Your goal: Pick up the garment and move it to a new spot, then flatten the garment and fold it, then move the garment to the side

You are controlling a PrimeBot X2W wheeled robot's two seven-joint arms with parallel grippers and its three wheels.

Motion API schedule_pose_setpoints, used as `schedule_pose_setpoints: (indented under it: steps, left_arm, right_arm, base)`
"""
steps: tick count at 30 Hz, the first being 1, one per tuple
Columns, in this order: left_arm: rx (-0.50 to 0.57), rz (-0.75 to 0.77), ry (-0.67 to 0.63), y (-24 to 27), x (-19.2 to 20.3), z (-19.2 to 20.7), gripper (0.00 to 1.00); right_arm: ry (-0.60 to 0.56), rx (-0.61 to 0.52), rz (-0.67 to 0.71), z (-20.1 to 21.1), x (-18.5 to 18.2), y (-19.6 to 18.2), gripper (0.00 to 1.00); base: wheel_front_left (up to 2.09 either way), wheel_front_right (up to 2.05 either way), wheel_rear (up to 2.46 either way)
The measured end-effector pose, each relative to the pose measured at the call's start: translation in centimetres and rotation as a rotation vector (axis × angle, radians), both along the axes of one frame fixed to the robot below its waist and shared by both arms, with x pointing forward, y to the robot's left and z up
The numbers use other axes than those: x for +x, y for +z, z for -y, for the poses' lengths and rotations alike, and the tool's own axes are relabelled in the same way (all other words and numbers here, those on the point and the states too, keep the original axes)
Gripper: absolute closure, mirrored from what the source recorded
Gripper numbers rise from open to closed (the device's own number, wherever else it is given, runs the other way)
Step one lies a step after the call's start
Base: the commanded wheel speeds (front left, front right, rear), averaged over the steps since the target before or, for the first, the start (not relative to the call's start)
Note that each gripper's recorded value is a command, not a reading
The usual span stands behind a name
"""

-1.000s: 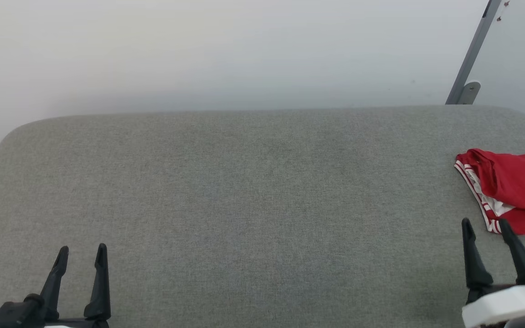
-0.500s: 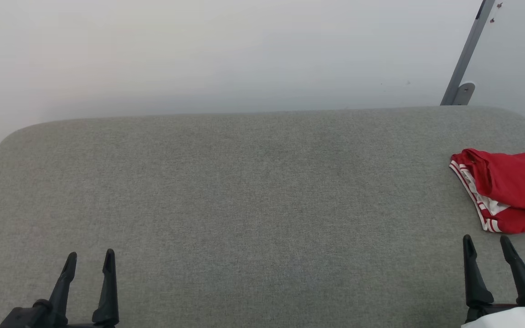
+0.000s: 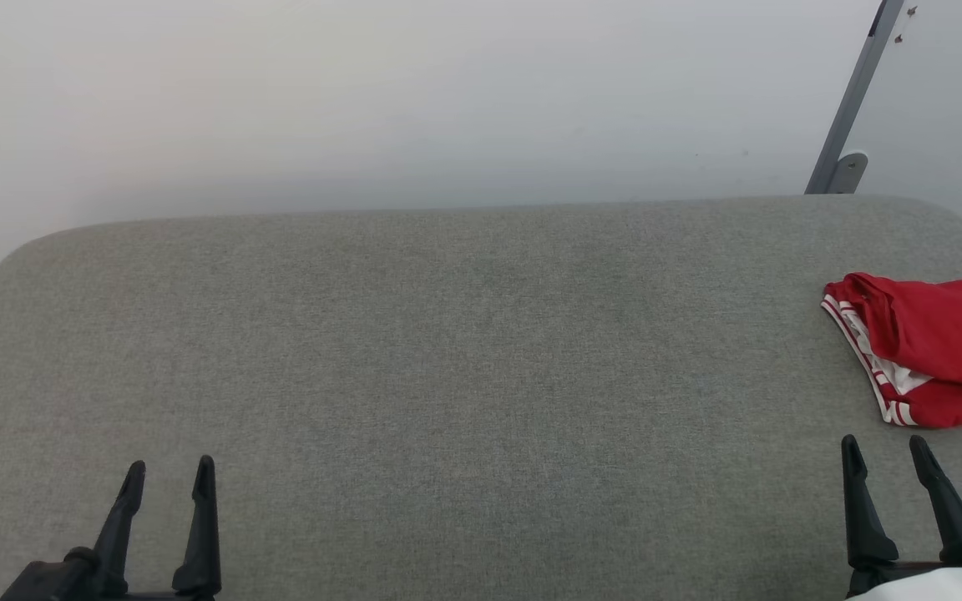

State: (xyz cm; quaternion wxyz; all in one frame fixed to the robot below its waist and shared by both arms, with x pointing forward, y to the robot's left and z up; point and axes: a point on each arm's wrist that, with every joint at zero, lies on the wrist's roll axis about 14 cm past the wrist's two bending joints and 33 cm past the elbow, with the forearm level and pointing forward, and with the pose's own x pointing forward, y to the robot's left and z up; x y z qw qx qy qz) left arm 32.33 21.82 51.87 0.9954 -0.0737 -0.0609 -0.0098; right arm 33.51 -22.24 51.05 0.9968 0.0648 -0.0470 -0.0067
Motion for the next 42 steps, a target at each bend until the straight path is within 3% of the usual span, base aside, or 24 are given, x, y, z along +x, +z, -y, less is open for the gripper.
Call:
schedule_pose_setpoints:
  steps: [2,3,12,42]
  left_arm:
    - [0.007,0.008,0.002,0.3,0.0,-0.1,0.0]
    - [0.008,0.016,0.006,0.5,0.1,-0.2,1.0]
    - [-0.103,-0.061,0.02,-1.7,-0.3,0.0,1.0]
    - [-0.581,-0.111,0.048,-2.5,1.9,-0.3,1.0]
  right_arm:
    - [0.003,0.001,0.0,-0.1,0.0,0.0,0.0]
    - [0.005,0.001,-0.002,-0.2,0.0,0.0,1.0]
    - [-0.013,0.106,-0.078,-0.1,-0.4,-2.2,1.0]
    - [-0.042,0.594,-0.094,-0.1,1.6,-2.2,1.0]
  base:
    - [0.0,0.0,0.0]
    - [0.0,0.0,0.0]
    - [0.0,0.0,0.0]
    - [0.0,0.0,0.0]
